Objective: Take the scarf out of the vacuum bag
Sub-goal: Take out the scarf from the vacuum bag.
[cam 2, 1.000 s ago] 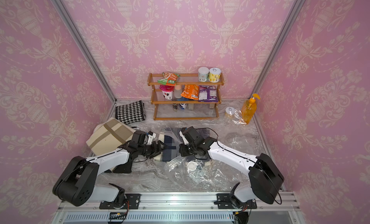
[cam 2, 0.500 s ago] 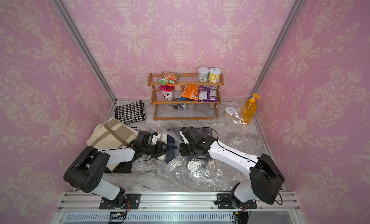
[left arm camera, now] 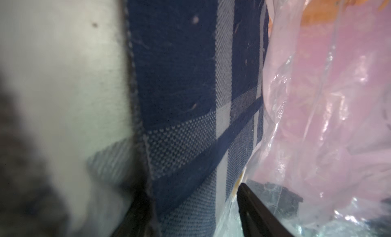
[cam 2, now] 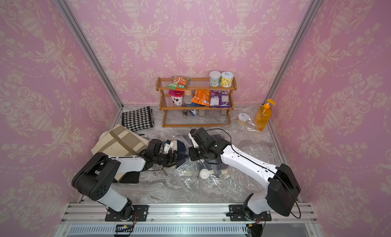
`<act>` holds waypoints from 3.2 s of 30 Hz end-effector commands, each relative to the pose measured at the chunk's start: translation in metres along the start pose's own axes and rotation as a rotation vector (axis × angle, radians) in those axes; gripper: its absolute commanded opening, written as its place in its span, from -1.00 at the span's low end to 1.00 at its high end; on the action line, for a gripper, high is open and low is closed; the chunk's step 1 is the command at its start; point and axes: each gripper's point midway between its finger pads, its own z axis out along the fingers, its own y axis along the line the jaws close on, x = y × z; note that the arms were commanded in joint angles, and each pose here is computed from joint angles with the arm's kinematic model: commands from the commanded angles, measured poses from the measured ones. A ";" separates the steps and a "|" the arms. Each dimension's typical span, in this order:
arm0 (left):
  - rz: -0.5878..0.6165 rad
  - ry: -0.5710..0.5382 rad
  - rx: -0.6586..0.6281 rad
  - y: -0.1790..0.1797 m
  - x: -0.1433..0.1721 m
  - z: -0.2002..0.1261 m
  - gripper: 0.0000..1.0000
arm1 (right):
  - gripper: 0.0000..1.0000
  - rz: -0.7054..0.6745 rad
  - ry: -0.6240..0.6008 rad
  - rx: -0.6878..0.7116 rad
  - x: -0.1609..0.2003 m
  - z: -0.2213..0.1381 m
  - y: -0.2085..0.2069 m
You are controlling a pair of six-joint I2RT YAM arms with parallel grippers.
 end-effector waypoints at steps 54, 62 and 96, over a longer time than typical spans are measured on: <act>0.131 -0.113 -0.187 -0.024 -0.018 -0.035 0.49 | -0.65 -0.022 -0.027 0.008 -0.001 -0.012 0.000; 0.113 -0.103 -0.129 -0.030 -0.028 -0.018 0.49 | -0.65 -0.023 -0.025 0.011 -0.001 -0.012 0.000; 0.054 0.079 -0.207 -0.013 0.023 0.002 0.48 | -0.64 -0.022 -0.023 0.012 -0.003 -0.011 0.001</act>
